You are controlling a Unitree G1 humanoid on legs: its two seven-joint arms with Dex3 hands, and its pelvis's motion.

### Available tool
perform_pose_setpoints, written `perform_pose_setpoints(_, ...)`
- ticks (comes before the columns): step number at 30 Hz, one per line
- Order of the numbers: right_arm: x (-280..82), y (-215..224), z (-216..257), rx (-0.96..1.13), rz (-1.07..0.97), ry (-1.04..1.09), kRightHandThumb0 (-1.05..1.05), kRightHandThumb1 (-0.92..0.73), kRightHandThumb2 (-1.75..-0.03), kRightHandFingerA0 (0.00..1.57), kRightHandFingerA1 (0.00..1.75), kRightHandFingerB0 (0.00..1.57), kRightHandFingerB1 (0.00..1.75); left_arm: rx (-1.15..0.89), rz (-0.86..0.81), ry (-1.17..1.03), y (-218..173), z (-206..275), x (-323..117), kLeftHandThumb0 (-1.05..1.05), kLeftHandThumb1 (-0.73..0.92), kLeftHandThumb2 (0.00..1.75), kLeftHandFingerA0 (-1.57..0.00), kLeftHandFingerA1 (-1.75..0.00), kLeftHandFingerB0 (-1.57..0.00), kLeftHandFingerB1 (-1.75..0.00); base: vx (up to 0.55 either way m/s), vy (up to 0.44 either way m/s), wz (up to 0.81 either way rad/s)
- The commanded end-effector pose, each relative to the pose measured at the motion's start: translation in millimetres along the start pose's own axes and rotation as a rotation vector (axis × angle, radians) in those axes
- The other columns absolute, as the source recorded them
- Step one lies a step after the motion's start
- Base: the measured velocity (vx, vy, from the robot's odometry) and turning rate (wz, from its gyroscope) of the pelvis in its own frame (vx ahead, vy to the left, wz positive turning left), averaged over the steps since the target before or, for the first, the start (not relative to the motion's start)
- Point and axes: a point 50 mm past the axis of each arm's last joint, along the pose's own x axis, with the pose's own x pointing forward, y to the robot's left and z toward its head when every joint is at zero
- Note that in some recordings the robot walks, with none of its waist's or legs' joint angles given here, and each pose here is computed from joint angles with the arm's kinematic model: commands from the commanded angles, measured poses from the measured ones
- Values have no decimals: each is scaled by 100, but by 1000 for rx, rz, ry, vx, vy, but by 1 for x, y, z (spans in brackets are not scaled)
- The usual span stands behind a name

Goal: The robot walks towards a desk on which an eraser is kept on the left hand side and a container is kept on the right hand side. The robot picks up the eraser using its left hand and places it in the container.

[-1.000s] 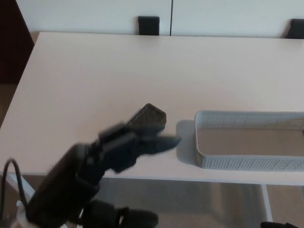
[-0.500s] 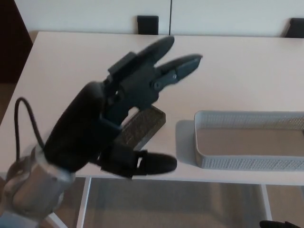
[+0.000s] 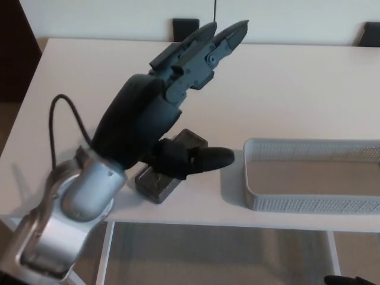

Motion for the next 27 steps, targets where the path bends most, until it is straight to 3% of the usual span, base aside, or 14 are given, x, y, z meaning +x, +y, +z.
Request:
perform_pose_setpoints(1, -2, -7, 4, -21, -23, -7, -32, -57, -57, 59, 49, 43, 42, 143, -62, 715, -38, -83, 1, -55, 36, 71, 0, -6, -1, -9, 0, 0, 0)
perform_pose_setpoints(17, -9, -17, -2, -46, -18, 19, -32, -59, -58, 58, 48, 44, 41, 146, -130, 877, -67, -105, -14, -50, 34, 70, 0, -14, 0, -15, 0, 0, 0)
perform_pose_setpoints(18, -8, -17, -1, -41, -17, 17, -41, -46, -75, 52, 58, 40, 51, 157, -131, 883, -68, -106, -15, -51, 34, 71, 0, -13, 0, -15, 0, 0, 0)
perform_pose_setpoints(19, -7, -17, -1, -34, -16, 15, -36, -57, -56, 58, 49, 46, 42, 164, -131, 885, -67, -107, -15, -50, 34, 72, 0, -15, 0, -17, 0, 0, 0)
perform_pose_setpoints(20, -6, -17, -1, -31, -15, 18, -35, -57, -57, 58, 49, 46, 42, 165, -139, 893, -67, -108, -16, -51, 35, 72, 0, -14, 0, -17, 0, 0, 0)
perform_pose_setpoints(21, -7, -16, -2, -34, -17, 23, -40, -45, -74, 53, 58, 41, 51, 172, -147, 912, -68, -110, -18, -50, 43, 56, 0, -14, 0, -19, 0, 0, 0)
perform_pose_setpoints(22, -7, -16, -2, -32, -18, 23, -39, -45, -74, 54, 58, 41, 51, 178, -149, 920, -69, -111, -19, -51, 45, 54, 0, -17, 0, -21, 0, 0, 0)
perform_pose_setpoints(23, -7, -16, -2, -26, -21, 26, -39, -45, -74, 54, 58, 42, 52, 180, -151, 930, -70, -113, -21, -51, 34, 73, 0, -16, 0, -19, 0, 0, 0)
perform_pose_setpoints(26, -7, -16, -2, -29, -24, 22, -40, -46, -74, 54, 58, 43, 52, 176, -144, 931, -71, -114, -24, -51, 34, 73, 0, -16, 0, -19, 0, 0, 0)
perform_pose_setpoints(27, -7, -16, -2, -25, -24, 22, -33, -57, -57, 59, 49, 48, 43, 192, -150, 933, -71, -114, -26, -52, 35, 73, 0, -17, 0, -18, 0, 0, 0)
